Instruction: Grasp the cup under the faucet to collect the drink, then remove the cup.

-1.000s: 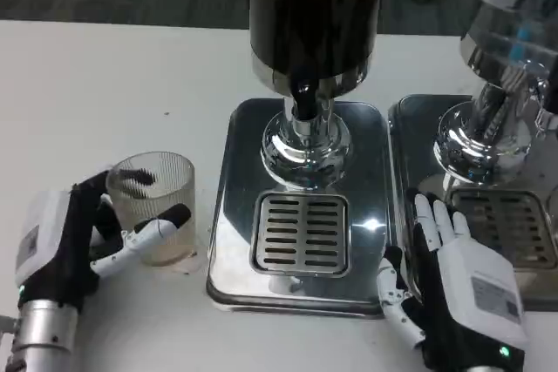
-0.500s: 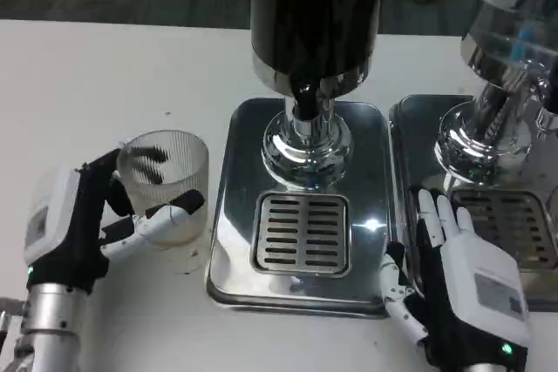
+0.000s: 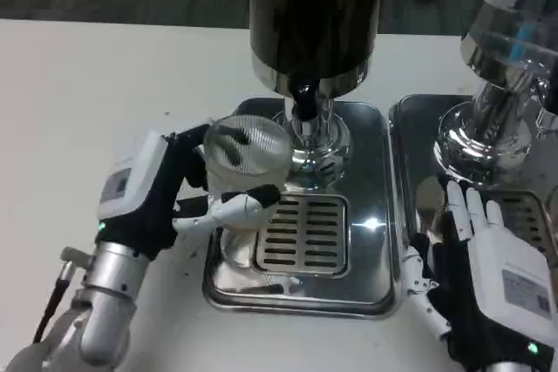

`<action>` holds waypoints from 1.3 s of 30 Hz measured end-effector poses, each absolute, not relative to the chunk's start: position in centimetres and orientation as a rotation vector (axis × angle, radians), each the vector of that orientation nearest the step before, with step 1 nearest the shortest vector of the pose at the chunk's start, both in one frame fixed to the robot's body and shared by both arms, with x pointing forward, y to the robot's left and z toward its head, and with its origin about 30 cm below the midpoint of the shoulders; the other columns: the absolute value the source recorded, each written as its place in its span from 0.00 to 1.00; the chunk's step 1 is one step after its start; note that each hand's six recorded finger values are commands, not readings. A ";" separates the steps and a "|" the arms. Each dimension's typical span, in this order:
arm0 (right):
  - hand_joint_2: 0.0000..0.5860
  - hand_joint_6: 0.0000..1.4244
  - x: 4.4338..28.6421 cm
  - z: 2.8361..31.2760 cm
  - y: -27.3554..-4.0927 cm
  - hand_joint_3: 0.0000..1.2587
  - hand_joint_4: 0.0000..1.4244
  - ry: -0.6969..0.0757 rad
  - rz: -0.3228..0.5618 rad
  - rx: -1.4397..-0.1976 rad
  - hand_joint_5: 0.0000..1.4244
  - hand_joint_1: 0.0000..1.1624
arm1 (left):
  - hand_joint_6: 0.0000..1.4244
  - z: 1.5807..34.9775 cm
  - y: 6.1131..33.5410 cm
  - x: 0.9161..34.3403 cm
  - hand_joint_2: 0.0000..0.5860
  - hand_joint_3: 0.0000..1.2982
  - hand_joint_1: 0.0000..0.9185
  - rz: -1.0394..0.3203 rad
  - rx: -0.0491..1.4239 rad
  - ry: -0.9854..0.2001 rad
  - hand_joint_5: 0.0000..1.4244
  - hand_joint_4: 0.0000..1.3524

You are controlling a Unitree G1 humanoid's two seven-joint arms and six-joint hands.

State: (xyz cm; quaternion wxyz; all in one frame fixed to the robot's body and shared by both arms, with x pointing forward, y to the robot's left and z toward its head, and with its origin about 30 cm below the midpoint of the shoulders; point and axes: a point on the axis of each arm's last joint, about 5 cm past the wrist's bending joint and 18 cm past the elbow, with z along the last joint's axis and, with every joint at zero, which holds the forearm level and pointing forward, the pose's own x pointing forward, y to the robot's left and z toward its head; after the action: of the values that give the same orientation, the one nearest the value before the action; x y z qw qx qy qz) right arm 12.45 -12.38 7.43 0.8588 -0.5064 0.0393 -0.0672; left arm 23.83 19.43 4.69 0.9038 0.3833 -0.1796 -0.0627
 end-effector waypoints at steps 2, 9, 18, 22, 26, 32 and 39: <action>0.93 0.08 12.3 7.4 -12.4 0.02 0.00 0.088 -0.145 -1.064 0.00 0.10 | 0.66 4.5 18.7 23.9 0.10 0.49 0.59 -0.153 0.792 -0.369 0.65 0.54; 0.94 0.08 11.8 7.4 -12.5 0.02 0.00 0.114 -0.153 -1.064 0.00 0.09 | 0.66 3.8 17.0 23.7 0.08 0.48 0.60 -0.226 0.793 -0.351 0.64 0.53; 0.94 0.08 11.7 7.6 -12.4 0.02 0.00 0.110 -0.163 -1.061 0.00 0.09 | 0.64 3.7 16.3 24.2 0.07 0.46 0.57 -0.240 0.852 -0.381 0.62 0.50; 0.94 0.08 11.7 7.6 -12.4 0.02 0.00 0.110 -0.163 -1.061 0.00 0.09 | 0.63 3.7 16.1 24.3 0.07 0.45 0.50 -0.243 0.879 -0.406 0.62 0.49; 0.94 0.08 11.8 7.7 -12.3 0.02 0.00 0.106 -0.163 -1.061 0.00 0.09 | 0.61 3.5 15.9 24.2 0.07 0.43 0.44 -0.248 0.901 -0.435 0.61 0.48; 0.94 0.08 11.8 7.7 -12.2 0.02 0.00 0.106 -0.164 -1.059 0.00 0.08 | 0.56 3.5 16.1 24.4 0.08 0.42 0.32 -0.255 0.953 -0.483 0.60 0.46; 0.94 0.08 12.0 7.8 -12.2 0.02 0.00 0.098 -0.165 -1.062 0.00 0.08 | 0.49 3.3 16.3 24.2 0.05 0.37 0.08 -0.247 0.965 -0.475 0.56 0.43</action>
State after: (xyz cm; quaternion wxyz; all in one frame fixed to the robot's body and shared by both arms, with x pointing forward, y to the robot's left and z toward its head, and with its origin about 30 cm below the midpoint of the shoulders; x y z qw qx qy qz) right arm 11.96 -12.24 7.79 0.8579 -0.5056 0.0467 -0.0786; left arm 24.16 16.29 3.33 0.8514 0.4585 -0.2258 -0.1175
